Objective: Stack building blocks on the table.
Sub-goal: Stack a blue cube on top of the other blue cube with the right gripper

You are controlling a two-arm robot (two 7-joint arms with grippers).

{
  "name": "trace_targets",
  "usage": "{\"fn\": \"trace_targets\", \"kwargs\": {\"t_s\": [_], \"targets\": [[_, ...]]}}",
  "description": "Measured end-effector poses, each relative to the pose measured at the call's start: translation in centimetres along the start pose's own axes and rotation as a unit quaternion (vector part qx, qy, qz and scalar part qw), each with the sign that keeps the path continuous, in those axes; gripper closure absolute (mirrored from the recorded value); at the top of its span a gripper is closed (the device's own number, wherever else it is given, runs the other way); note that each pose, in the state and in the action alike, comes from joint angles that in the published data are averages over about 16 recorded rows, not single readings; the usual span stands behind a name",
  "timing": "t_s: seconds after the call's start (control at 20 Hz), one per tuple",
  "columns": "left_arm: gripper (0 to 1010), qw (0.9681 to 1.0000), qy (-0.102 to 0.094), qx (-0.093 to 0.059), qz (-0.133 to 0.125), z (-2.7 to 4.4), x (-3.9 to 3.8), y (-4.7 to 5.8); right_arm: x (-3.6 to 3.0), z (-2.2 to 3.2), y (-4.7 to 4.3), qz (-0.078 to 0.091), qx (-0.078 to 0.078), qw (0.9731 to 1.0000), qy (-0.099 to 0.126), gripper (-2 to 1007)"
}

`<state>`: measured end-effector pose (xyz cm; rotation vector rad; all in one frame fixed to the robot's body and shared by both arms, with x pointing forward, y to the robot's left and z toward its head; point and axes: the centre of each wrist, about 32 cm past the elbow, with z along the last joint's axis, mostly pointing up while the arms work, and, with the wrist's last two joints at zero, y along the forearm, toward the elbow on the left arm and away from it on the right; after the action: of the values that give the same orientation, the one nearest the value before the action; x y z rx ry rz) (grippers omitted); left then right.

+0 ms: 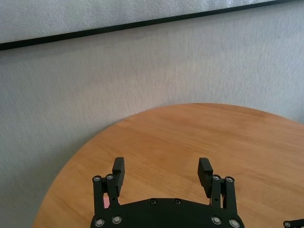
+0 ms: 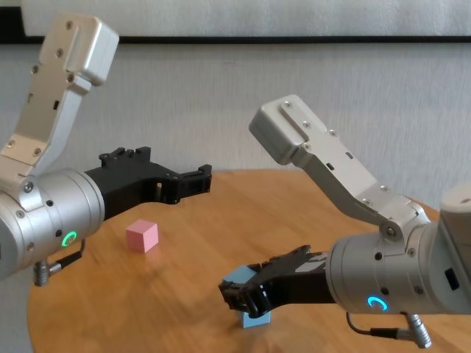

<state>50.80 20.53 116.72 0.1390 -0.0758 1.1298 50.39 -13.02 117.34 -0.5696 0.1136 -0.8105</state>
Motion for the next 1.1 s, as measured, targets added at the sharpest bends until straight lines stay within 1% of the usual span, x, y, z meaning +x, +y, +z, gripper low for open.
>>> {"fn": "trace_targets", "kwargs": {"t_s": [0.25, 0.5, 0.75, 1.1], "targets": [[9, 1.0, 0.0, 0.0, 0.0, 0.0, 0.0, 0.0, -0.28, -0.06, 0.3, 0.0, -0.002, 1.0, -0.01, 643], [8, 1.0, 0.0, 0.0, 0.0, 0.0, 0.0, 0.0, -0.31, -0.04, 0.48, -0.009, -0.005, 0.9999, -0.012, 643], [8, 1.0, 0.0, 0.0, 0.0, 0.0, 0.0, 0.0, -0.3, 0.0, 0.59, -0.019, -0.007, 0.9998, -0.006, 643], [8, 1.0, 0.0, 0.0, 0.0, 0.0, 0.0, 0.0, -0.26, 0.0, 0.71, -0.03, -0.009, 0.9995, 0.009, 643]]}}
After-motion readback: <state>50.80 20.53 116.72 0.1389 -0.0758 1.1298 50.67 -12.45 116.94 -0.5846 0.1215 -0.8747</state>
